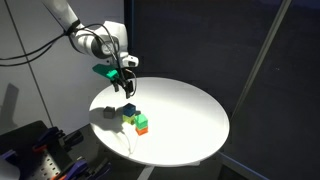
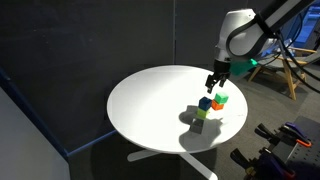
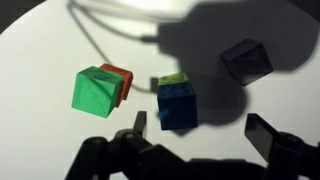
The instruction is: Pick up the blue block and put it on the table
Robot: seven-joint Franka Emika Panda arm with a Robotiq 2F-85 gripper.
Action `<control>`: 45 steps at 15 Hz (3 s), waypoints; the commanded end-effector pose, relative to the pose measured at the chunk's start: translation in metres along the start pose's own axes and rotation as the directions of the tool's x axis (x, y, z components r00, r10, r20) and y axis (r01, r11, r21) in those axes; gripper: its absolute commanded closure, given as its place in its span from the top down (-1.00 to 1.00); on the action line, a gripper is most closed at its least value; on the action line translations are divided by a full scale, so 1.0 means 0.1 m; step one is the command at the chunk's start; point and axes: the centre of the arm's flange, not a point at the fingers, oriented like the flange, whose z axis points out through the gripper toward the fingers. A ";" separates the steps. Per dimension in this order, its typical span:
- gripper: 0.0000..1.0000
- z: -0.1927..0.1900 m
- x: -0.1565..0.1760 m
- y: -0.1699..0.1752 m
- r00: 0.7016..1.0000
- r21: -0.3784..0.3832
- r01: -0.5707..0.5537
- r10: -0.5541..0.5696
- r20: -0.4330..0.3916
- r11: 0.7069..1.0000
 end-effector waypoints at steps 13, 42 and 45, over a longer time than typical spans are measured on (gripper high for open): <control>1.00 0.40 0.37 0.07 1.000 0.002 0.009 -0.009 0.001 1.000; -0.42 1.11 0.57 0.08 0.990 -0.016 0.109 -0.107 0.093 0.994; -0.48 1.07 0.56 0.08 0.989 -0.020 0.114 -0.112 0.098 0.993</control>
